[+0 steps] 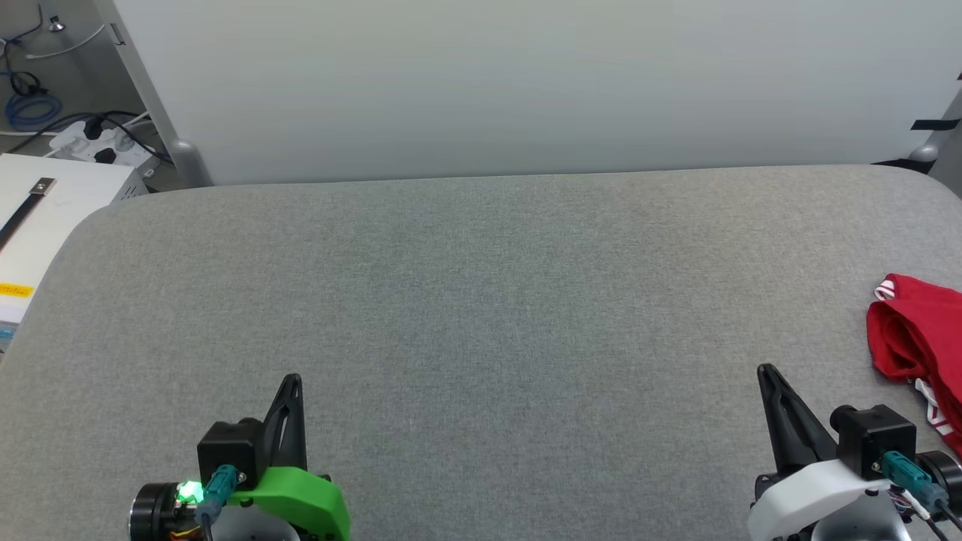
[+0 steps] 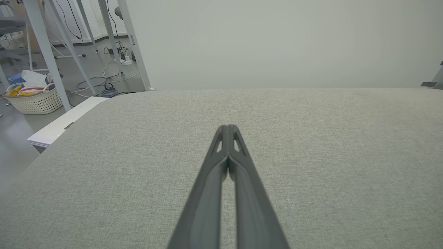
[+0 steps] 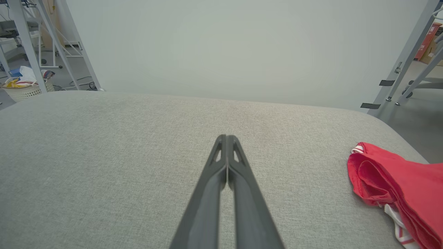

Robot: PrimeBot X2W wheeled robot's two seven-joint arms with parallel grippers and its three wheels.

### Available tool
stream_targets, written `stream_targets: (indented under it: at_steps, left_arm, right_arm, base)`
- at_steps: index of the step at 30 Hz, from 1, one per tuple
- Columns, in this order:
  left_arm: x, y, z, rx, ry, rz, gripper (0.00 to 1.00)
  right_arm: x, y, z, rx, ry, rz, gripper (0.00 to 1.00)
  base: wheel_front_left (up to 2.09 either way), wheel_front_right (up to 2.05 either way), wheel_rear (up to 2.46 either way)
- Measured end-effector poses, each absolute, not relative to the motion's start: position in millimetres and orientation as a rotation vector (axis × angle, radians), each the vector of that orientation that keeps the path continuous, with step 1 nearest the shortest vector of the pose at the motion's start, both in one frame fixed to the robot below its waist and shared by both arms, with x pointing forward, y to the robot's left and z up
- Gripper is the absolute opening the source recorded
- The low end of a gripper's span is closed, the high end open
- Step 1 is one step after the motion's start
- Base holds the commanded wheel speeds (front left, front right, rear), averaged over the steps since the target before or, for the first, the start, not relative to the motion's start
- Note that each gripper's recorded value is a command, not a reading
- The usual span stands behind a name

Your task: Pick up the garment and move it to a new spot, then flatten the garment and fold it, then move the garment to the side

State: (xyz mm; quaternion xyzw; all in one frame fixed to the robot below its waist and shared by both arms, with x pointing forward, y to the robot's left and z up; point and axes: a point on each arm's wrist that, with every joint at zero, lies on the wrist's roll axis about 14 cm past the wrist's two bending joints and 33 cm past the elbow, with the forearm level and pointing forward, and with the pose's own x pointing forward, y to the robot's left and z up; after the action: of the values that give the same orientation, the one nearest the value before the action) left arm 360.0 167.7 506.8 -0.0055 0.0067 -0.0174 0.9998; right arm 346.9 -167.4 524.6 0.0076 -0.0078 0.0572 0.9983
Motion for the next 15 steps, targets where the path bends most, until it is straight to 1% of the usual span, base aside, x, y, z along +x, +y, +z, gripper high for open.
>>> stream_targets:
  at_steps: [15]
  left_arm:
    - [362.3,171.0,510.7,0.005,0.015,-0.023,0.0]
  right_arm:
    - [353.1,-165.4,523.5,-0.005,-0.005,0.12,0.0]
  base:
    - [0.0,0.0,0.0]
